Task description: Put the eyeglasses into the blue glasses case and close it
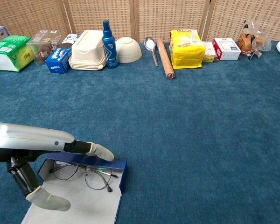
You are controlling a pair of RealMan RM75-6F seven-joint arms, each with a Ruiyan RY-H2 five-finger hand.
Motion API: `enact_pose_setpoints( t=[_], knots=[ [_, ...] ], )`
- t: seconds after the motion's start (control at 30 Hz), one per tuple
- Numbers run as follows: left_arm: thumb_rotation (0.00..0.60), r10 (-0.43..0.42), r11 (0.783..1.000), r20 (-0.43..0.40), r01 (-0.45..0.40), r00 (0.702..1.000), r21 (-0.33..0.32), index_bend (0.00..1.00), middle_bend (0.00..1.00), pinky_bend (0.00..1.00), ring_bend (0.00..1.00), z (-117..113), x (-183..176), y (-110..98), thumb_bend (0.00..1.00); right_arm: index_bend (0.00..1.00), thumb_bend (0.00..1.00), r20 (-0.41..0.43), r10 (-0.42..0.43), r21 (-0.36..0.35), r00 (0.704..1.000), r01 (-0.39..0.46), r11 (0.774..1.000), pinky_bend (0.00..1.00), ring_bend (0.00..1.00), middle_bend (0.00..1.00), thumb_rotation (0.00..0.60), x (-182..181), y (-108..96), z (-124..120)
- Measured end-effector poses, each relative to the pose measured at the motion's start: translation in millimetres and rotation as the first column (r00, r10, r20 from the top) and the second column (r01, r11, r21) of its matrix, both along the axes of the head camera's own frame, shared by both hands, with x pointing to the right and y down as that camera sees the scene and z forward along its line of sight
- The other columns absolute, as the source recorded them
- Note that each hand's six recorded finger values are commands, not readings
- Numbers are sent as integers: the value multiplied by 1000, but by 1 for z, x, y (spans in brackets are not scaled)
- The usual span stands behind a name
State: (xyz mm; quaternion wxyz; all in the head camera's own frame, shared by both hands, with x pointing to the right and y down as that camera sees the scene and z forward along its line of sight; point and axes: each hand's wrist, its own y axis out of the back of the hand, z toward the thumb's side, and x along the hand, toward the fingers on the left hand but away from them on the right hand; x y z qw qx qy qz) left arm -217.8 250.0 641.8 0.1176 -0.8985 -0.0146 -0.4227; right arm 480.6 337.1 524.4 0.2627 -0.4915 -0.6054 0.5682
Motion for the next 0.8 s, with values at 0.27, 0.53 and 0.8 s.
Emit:
enact_pose_setpoints(
  t=[0.27,0.53,0.8],
  knots=[
    [373,-10,1000,6,10,1000,-11,27,45,48,0,-2,-5,4,226,0,327,1,-1,3,1000,1,1000,91,0,184,600,0,0,-1],
    [370,-28,999,22,29,999,-26,22,43,49,0,-5,-13,9,226,0,327,6,-7,2,1000,7,1000,91,0,183,600,-1,0,1],
    [373,-57,997,49,59,997,-42,20,41,48,0,-4,-25,15,226,0,327,10,-14,-4,1000,14,1000,91,0,183,600,-2,-2,3]
  ],
)
